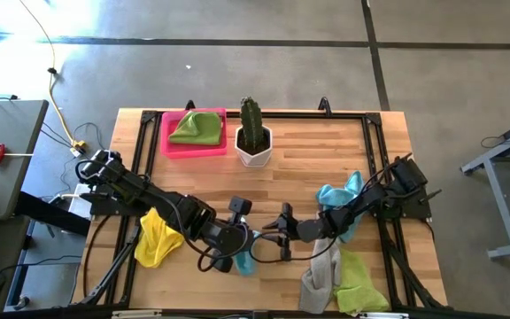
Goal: Fold microfiber towels
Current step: Fold the left blue microfiber towel
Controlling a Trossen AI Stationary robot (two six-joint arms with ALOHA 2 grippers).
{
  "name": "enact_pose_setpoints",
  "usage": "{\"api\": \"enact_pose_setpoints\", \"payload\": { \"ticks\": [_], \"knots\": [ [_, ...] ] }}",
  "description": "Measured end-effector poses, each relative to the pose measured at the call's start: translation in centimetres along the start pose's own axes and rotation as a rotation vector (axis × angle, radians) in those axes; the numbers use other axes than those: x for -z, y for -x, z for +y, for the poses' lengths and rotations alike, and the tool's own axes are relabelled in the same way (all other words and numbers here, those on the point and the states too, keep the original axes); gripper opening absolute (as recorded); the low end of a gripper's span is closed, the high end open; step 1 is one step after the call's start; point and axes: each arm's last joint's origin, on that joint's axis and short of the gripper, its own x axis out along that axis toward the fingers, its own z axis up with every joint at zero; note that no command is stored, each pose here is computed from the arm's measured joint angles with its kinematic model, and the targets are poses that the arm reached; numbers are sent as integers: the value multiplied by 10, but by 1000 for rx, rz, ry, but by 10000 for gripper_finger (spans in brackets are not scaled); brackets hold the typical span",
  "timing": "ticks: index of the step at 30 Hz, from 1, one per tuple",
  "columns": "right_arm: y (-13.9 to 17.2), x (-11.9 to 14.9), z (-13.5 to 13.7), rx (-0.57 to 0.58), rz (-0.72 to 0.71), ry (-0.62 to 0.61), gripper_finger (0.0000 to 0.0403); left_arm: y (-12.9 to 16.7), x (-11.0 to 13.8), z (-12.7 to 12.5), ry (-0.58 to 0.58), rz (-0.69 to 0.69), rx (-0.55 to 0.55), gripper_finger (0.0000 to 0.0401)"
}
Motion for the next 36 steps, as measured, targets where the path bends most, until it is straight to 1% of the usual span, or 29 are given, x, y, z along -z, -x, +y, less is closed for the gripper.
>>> {"api": "enact_pose_setpoints", "payload": {
  "ticks": [5, 8, 11, 13, 15, 20, 22, 26, 28, 30, 33, 36],
  "knots": [
    [-7, 16, 1, -5, 11, -40, 129, 0, -3, 0, 10, -31, -1, 1],
    [-14, 25, 0, 27, 2, -33, 129, 0, -3, 0, 11, -34, -1, 1],
    [-20, 25, 2, 22, -15, -14, 128, 0, -3, -1, 10, -34, 0, 1],
    [-22, 24, 5, 6, -14, 4, 121, 0, -3, -1, 8, -34, 1, 1],
    [-25, 22, 7, 2, -19, 9, 101, 0, -3, -1, 8, -34, 2, 1],
    [-25, 21, 9, 0, -24, -2, 19, 0, -3, -1, 8, -32, 1, 1],
    [-24, 21, 11, -4, -23, -43, 6, 0, -3, -1, 24, -31, 3, 1],
    [-23, 23, 14, -28, -11, -151, 16, 0, -3, -2, 98, -27, 26, 1],
    [-22, 23, 16, -27, -11, -167, 21, 0, -3, -2, 111, -27, 42, 1],
    [-22, 23, 15, -2, -22, -167, 23, 0, -3, -3, 111, -26, 45, 1],
    [-21, 23, 15, 44, -45, -232, 16, 0, -3, -3, 129, -26, 45, 1],
    [-20, 24, 18, 38, -45, -233, 3, 0, -3, -3, 158, -25, 49, 1]
  ]
}}
